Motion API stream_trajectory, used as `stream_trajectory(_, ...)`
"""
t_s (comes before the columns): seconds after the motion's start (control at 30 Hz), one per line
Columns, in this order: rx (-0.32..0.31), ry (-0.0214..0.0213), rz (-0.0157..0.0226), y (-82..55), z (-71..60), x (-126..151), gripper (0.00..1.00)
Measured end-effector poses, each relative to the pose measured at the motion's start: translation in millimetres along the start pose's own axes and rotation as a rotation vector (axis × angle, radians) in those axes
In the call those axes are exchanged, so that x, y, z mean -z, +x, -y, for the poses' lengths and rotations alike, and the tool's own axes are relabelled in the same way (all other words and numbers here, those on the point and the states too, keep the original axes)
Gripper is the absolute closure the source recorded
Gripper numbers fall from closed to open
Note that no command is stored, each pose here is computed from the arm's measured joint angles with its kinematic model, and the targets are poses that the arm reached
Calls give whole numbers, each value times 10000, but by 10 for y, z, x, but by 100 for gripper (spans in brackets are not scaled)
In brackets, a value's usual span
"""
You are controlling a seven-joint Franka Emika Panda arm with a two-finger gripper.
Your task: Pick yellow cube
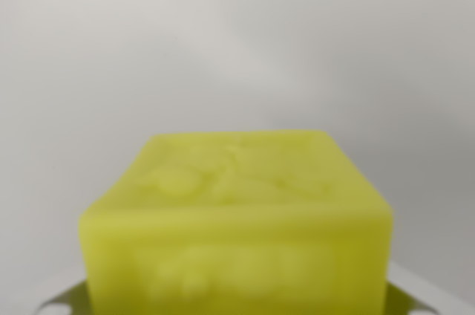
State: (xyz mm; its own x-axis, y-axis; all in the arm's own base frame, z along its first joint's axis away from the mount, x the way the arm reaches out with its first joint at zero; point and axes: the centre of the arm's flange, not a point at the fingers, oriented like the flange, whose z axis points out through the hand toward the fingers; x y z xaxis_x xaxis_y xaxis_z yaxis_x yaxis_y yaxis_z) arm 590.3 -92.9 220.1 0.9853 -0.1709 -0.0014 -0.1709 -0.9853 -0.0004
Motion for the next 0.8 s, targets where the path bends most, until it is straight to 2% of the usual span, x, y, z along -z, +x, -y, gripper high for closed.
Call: stream_trajectory(0.8, 1, 1, 7, -2, 0, 599, 100)
